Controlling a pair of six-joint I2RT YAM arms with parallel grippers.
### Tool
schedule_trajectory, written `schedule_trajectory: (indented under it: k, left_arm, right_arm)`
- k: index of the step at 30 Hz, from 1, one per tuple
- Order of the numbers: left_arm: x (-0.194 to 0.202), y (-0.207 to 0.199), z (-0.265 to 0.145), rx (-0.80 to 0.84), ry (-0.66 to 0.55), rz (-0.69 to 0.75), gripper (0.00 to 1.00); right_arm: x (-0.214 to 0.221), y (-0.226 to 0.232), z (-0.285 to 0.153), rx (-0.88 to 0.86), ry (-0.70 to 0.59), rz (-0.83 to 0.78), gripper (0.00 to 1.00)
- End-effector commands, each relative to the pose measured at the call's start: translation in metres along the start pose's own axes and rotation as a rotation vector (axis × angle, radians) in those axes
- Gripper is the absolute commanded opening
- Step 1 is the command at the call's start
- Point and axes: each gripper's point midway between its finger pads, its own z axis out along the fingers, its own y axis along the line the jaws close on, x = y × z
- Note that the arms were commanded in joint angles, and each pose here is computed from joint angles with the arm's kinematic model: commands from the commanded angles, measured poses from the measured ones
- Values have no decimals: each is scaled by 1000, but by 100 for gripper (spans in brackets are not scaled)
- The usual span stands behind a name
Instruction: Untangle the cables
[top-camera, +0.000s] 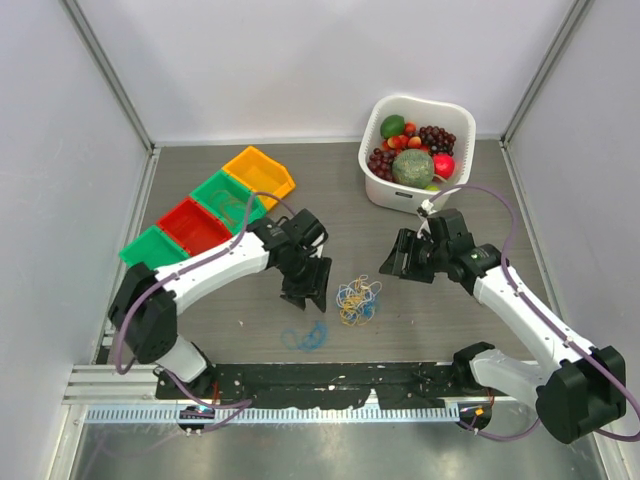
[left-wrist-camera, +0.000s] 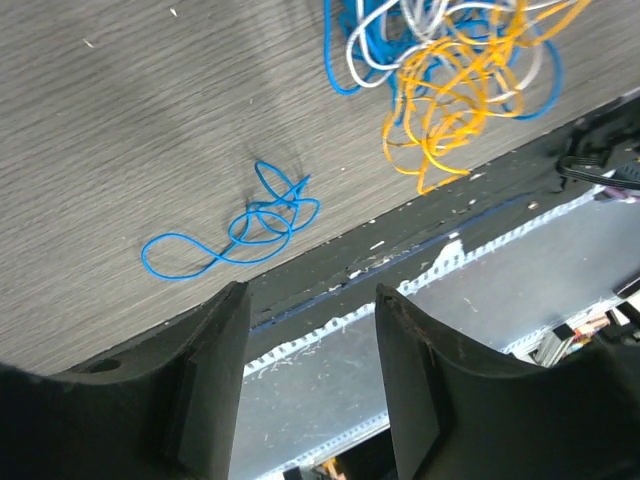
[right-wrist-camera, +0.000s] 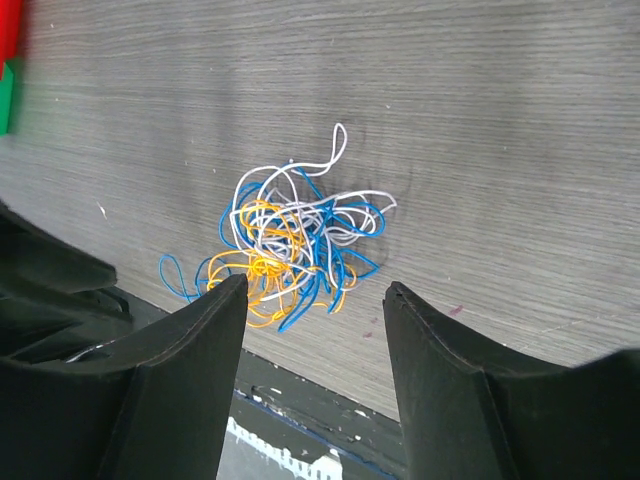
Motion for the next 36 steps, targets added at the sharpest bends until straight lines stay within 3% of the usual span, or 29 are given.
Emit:
schedule_trajectory:
  k: [1,6,11,18,26,29,33,36]
  left_arm:
    - [3,-3,25,23,69,63,59]
    - [-5,3,44,-21,80,61,65]
    - [-1,21,59,-104,113,4,48]
    - [8,25,76,-130,177,-98,52]
    - [9,22,88,-126,203,-165,44]
    - [10,24,91,-130,200,-169,34]
    - [3,26,84,-143,155,-130,0]
    - [-8,20,56,-138,80,-68,0]
  right_arm:
    - [-7,7,-8,-14,-25,-28,62]
    - [-8,10,-9,-32,-39,-7,61]
    - [-8,11,-14,-34,-55,-4,61]
    - [-4,9,-15,-34,-55,1,61]
    - [-3,11,-16,-43,-52,4,60]
    - [-2,10,-17,-43,-56,-1,60]
    - [-2,12,-19,-39,-54,-31,59]
    - [-5,24,-24,-52,-62,-85,60]
